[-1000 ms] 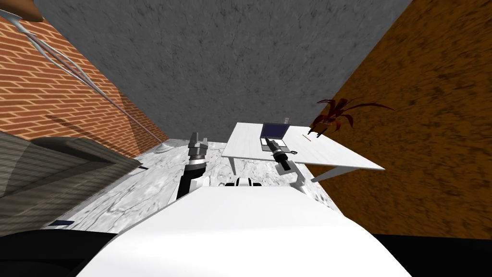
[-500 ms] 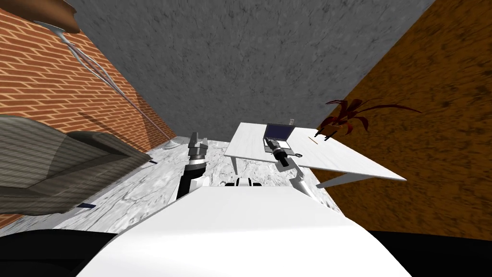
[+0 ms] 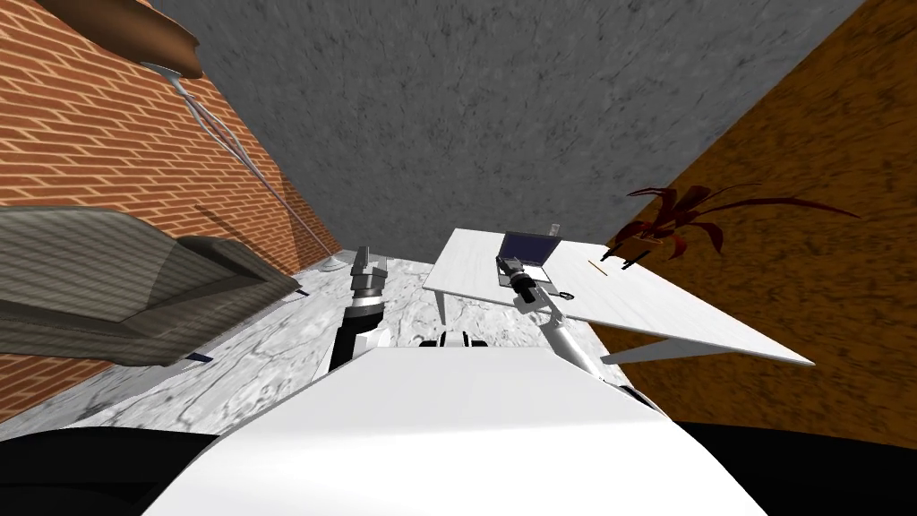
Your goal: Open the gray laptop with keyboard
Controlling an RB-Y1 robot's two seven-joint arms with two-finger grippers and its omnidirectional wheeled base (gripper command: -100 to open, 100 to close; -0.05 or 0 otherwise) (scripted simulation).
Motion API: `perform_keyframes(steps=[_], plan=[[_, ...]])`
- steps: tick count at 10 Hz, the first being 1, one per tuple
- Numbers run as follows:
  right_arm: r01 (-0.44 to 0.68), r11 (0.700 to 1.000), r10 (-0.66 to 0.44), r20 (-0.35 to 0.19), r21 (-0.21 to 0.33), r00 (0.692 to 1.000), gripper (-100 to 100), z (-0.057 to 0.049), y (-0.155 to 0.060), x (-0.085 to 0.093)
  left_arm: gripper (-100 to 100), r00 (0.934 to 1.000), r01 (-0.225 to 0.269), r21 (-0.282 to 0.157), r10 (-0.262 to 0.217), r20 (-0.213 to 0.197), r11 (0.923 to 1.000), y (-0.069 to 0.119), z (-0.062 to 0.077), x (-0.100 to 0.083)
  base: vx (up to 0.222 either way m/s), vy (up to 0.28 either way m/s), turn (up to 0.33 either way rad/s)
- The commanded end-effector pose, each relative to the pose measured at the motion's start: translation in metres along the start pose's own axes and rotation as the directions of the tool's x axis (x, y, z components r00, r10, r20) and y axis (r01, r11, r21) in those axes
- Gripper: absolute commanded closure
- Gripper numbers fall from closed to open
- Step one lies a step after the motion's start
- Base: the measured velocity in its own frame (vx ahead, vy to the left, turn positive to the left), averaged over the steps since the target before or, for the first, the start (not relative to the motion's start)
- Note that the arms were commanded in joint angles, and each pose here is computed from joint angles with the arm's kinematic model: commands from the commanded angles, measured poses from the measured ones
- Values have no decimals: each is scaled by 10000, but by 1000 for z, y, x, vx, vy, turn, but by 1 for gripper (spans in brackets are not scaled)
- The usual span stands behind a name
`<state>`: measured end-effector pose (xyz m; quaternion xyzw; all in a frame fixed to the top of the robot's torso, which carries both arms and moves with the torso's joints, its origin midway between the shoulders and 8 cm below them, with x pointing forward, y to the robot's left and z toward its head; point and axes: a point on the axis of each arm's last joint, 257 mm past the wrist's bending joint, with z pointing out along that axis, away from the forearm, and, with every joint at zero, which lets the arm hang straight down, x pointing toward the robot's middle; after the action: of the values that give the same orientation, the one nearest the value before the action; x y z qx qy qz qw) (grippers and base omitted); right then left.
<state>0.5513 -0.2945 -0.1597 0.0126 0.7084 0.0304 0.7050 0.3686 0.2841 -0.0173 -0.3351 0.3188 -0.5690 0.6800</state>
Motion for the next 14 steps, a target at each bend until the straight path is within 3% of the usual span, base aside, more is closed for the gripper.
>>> perform_keyframes(steps=[1, 2, 4, 5, 6, 7, 9, 10, 12, 13, 14], plan=[[1282, 9906, -1267, -341, 469, 9914, -100, 12, -21, 3, 0, 10000, -1, -1, 1, 1, 10000, 0, 0, 0, 4, -3, 172], [1323, 9901, -1308, -343, 468, 9908, -100, 12, -21, 3, 0, 10000, 0, 0, 0, 0, 10000, 0, 0, 0, 5, -5, 68], [2713, 9572, -2641, -785, 1010, 9613, -100, 26, -47, 1, 0, 10000, 0, 0, 0, 0, 10000, 0, 0, 0, 5, -5, 189], [2912, 9513, -2834, -847, 1012, 9552, -100, 26, -48, 2, 0, 10000, 0, 0, 0, 0, 10000, 0, 0, 0, 5, -7, 72], [3594, 9246, -3467, -1119, 1264, 9313, -100, 32, -62, 1, 0, 10000, -1, -1, 1, 1, 10000, 0, 0, 0, 4, -4, 121], [3648, 9226, -3520, -1127, 1258, 9292, -100, 32, -62, 1, 0, 10000, -1, -1, 1, 0, 10000, 0, 0, 0, 3, -4, 76], [4855, 8573, -4598, -1697, 1710, 8717, -100, 42, -91, -6, 0, 10000, -1, -1, 1, 0, 10000, 0, 0, 0, 4, -5, 179], [4971, 8512, -4711, -1720, 1687, 8651, -100, 42, -91, -6, 0, 10000, 0, 0, 0, 0, 10000, 0, 0, 0, 5, -8, 86], [6027, 7713, -5603, -2309, 2047, 7955, -100, 49, -120, -16, 0, 10000, -1, -1, 1, 1, 10000, 0, 0, 0, 3, -4, 135], [6087, 7670, -5661, -2324, 2029, 7909, -100, 49, -120, -16, 0, 10000, -1, -1, 1, 0, 10000, 0, 0, 0, 4, -6, 83], [6565, 7225, -6047, -2620, 2170, 7521, -100, 51, -134, -23, 0, 10000, -2, -2, 2, 1, 10000, 0, 0, 0, 4, -5, 98]])
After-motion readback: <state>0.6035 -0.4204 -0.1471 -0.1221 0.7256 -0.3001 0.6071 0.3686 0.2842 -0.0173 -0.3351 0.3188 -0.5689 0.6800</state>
